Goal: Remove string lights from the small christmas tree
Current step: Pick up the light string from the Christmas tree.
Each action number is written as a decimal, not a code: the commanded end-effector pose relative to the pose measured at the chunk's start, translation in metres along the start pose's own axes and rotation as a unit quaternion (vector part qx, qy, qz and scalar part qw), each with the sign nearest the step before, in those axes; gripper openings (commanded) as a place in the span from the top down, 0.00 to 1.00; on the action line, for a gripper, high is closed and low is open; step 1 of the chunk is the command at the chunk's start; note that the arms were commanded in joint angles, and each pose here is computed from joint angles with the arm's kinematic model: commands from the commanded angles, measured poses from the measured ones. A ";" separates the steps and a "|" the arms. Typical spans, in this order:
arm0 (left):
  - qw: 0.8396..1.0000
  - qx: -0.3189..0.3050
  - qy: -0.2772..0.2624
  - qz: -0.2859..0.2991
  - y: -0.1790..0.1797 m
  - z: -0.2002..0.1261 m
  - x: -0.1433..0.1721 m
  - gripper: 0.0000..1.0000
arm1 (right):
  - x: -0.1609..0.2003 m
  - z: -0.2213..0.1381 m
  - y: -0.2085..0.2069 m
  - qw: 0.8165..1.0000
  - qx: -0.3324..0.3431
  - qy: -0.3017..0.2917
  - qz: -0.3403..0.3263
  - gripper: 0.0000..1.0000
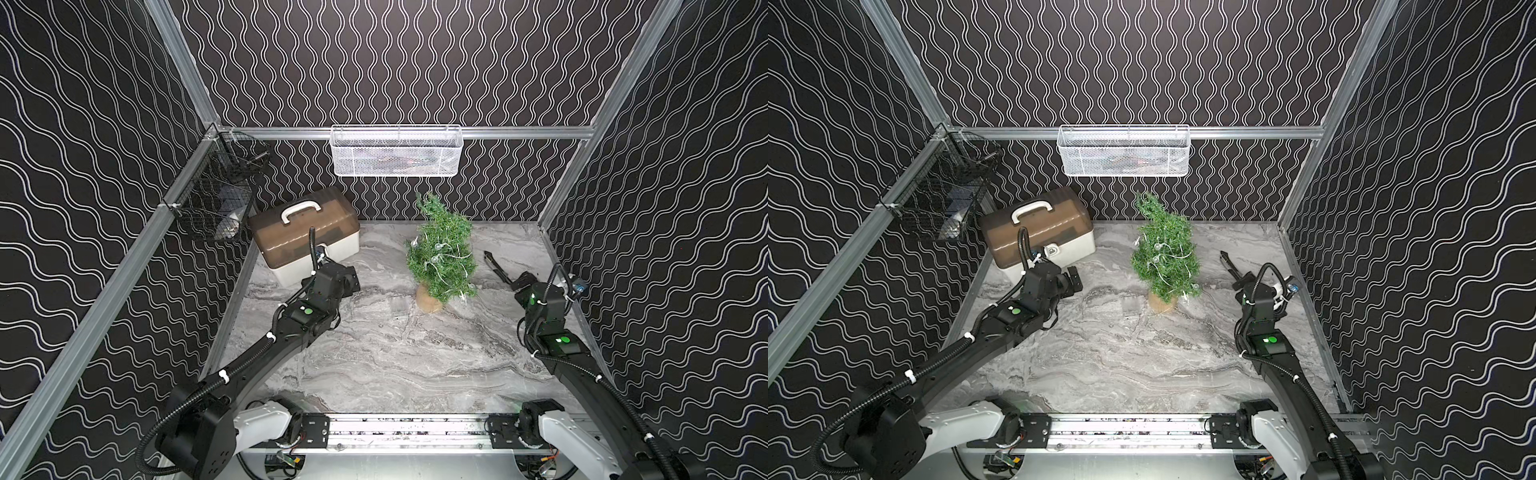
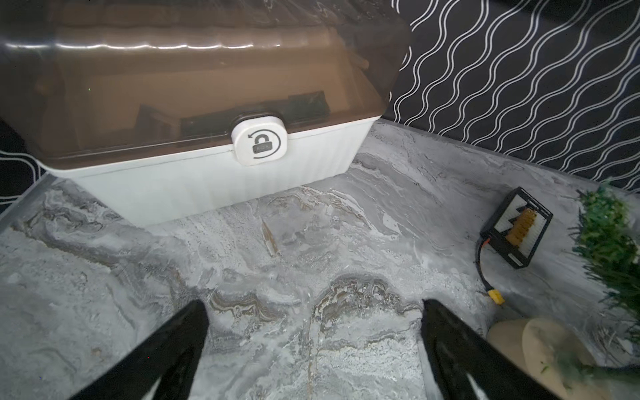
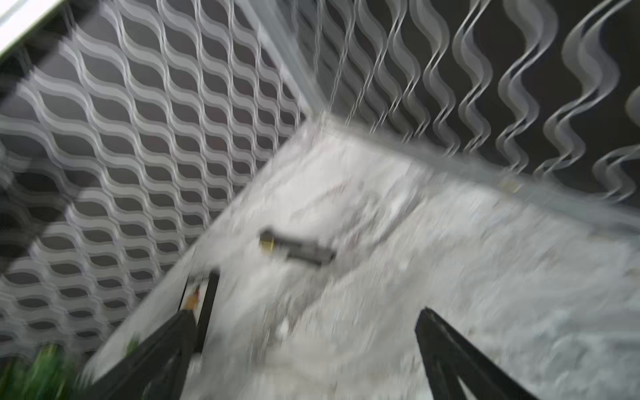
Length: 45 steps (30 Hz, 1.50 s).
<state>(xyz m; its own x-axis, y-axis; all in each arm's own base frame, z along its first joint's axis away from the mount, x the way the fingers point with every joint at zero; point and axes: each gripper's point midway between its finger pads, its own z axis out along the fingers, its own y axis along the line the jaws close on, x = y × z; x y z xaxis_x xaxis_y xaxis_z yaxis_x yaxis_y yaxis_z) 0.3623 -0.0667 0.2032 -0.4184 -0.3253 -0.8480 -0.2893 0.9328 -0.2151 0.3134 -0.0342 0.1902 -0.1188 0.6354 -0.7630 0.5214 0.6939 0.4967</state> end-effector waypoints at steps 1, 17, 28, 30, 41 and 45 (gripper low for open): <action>0.998 -0.053 0.014 -0.041 0.027 0.000 0.010 0.01 | 0.047 -0.010 -0.011 0.992 -0.001 0.122 -0.023 0.00; 0.994 0.050 0.078 -0.051 -0.025 0.015 0.072 0.01 | 0.166 -0.077 0.038 0.923 -0.257 0.268 -0.100 0.12; 0.993 0.057 0.099 -0.015 -0.030 0.022 0.102 0.01 | 0.194 -0.106 0.101 0.904 -0.332 0.184 -0.196 0.29; 0.993 0.056 0.103 -0.013 -0.030 0.022 0.104 0.01 | 0.199 -0.108 0.111 0.905 -0.336 0.174 -0.195 0.30; 0.992 0.048 0.113 -0.007 -0.027 0.025 0.111 0.01 | 0.202 -0.089 0.144 0.929 -0.306 0.081 -0.190 0.42; 0.992 0.044 0.114 -0.007 -0.028 0.026 0.110 0.01 | 0.203 -0.082 0.154 0.935 -0.301 0.062 -0.175 0.47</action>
<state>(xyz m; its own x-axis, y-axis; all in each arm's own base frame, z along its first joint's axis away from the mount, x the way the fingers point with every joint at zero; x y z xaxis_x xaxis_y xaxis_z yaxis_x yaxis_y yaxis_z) 0.3428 -0.1236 0.0985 -0.6171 -0.3442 -0.7076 -0.2174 0.9388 -0.2671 0.2872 0.2282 0.1212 -0.4097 0.2563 -0.8755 -0.1602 0.9246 0.3457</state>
